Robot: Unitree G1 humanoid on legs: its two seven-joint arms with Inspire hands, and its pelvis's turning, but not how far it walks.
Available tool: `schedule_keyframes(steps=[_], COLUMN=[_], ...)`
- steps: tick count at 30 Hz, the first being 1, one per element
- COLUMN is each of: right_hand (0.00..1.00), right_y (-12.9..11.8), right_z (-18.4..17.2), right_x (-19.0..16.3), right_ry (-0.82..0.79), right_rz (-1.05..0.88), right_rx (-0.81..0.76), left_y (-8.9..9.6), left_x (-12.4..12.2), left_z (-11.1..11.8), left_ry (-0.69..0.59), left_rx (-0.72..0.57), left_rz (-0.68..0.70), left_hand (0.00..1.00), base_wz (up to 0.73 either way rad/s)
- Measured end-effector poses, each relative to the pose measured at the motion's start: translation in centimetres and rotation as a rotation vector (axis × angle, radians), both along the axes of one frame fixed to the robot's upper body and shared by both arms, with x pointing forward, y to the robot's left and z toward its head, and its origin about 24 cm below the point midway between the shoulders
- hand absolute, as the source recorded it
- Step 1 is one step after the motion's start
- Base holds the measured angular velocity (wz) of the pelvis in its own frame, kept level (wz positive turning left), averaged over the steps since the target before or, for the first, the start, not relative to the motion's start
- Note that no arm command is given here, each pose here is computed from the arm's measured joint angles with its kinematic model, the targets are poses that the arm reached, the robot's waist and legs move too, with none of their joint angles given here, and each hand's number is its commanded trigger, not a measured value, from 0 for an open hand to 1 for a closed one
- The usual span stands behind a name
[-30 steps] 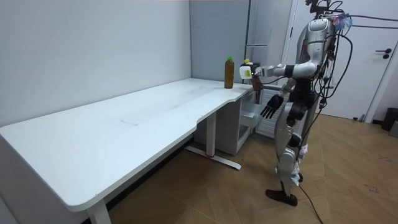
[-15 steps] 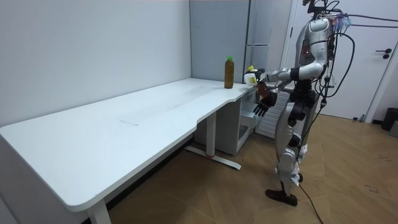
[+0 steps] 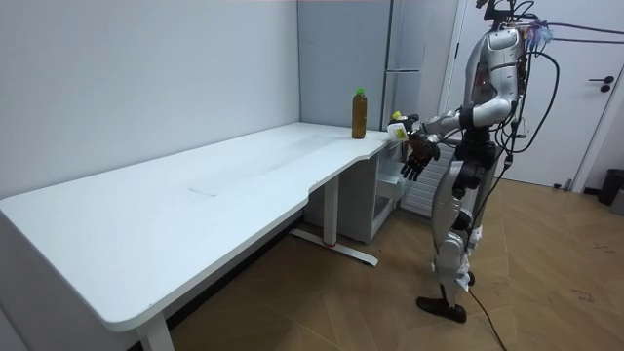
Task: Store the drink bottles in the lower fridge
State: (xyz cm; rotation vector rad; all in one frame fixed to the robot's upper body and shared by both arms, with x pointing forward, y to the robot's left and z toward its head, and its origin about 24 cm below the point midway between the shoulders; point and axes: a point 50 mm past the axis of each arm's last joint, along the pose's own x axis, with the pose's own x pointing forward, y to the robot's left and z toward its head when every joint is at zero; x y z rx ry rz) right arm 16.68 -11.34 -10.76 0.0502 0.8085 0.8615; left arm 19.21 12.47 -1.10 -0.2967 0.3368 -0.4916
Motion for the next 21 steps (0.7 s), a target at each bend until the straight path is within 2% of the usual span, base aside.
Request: schedule_keyframes(steps=[11, 20, 21], right_hand=[0.0, 0.0, 0.38], right_y=[1.6, 1.7, 1.7], right_z=[1.3, 1.4, 1.4], right_x=[-0.4, -0.6, -0.6], right_ry=[0.017, 0.052, 0.061], right_rz=[0.011, -0.044, -0.047], right_rx=[0.185, 0.267, 0.268], left_y=[-1.2, -1.6, -1.6], left_x=[-0.6, -0.7, -0.7], left_z=[-0.3, -0.4, -0.4], left_ry=[0.0, 0.001, 0.002], left_rx=[-0.004, -0.003, -0.002], left_rz=[-0.11, -0.125, -0.128], left_hand=[1.0, 1.0, 1.0], base_wz=[0.03, 0.0, 0.0])
